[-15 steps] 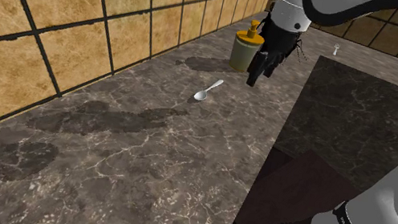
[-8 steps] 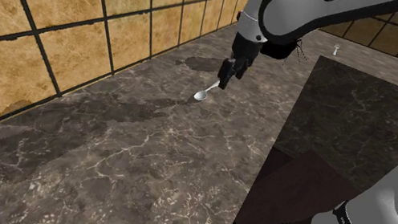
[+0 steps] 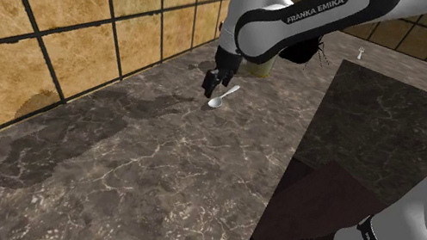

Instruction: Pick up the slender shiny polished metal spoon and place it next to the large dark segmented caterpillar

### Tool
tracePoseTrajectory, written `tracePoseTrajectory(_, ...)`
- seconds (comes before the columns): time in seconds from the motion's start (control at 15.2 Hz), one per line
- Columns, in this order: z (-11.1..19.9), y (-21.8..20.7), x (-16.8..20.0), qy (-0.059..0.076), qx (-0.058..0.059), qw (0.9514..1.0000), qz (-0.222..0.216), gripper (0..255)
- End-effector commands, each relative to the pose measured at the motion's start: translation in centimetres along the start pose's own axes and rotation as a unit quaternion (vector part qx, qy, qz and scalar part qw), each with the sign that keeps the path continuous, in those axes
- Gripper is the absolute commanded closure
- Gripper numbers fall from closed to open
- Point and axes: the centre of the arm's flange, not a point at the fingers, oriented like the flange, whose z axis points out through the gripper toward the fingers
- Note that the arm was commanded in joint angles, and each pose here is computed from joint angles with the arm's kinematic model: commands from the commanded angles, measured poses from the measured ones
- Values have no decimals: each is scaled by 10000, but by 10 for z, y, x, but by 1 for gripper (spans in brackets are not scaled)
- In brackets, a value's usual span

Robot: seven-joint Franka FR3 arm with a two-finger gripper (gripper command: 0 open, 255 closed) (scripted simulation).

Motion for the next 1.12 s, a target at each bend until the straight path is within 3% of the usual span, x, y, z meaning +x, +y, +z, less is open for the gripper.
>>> tracePoseTrajectory(0.0,13,-2,7,33,-5,10000,-48,0)
tracePoseTrajectory(0.46,48,-2,7,33,-5,10000,-48,0)
tracePoseTrajectory(0.92,48,-2,7,33,-5,10000,-48,0)
tracePoseTrajectory(0.99,48,-2,7,33,-5,10000,-48,255)
tracePoseTrajectory(1.06,48,-2,7,33,-5,10000,-48,255)
